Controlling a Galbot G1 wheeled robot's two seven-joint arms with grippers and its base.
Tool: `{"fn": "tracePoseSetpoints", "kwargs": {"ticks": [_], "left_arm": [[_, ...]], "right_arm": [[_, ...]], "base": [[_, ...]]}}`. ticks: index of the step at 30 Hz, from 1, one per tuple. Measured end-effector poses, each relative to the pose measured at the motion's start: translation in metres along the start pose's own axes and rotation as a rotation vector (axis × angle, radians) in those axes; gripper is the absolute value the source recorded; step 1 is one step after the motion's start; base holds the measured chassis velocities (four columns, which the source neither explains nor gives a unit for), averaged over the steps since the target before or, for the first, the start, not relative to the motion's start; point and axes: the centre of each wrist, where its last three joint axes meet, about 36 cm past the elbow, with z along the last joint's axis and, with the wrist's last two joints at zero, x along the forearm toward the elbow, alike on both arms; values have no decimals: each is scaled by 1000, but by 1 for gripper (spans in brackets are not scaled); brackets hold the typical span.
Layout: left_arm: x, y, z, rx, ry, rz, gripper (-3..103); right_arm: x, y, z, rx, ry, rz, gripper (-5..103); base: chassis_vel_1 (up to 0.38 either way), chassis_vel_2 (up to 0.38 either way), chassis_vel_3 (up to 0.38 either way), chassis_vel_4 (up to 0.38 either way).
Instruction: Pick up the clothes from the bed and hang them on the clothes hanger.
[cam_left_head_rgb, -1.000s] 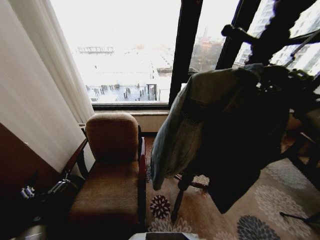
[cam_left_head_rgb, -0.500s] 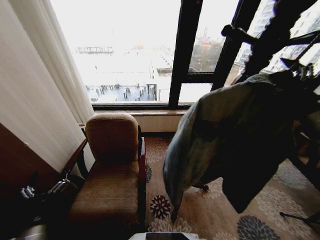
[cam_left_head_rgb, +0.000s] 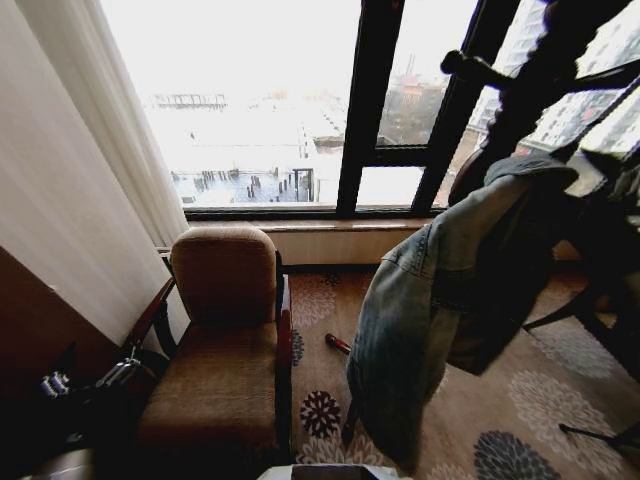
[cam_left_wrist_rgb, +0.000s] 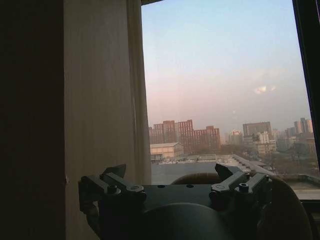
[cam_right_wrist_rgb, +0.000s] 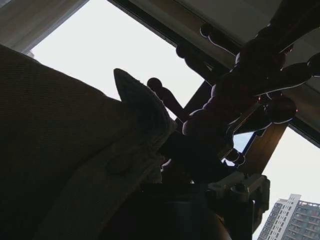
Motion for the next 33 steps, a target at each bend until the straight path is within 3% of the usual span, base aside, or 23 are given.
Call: {"fn": "tracePoseSetpoints", "kwargs": {"ticks": [8,18,21,24,30,33], "left_arm": [[0,0,0,0,0,0,100],[0,0,0,0,0,0,100],[0,0,0,0,0,0,100],[0,0,0,0,0,0,100],[0,0,0,0,0,0,100],[0,0,0,0,0,0,100]], "right_arm": [[15,-1,-5,40,12,29,100],[42,-7,8,100,115,124,100],[50,-7,11,193,106,150,100],[52,-9,11,232,104,151,100],[56,-14,9,250,117,170,100],[58,-18,6,291,120,189,100]], "base": [[0,0,0,0],[0,0,0,0],[0,0,0,0],[0,0,0,0],[0,0,0,0],[0,0,0,0]]}}
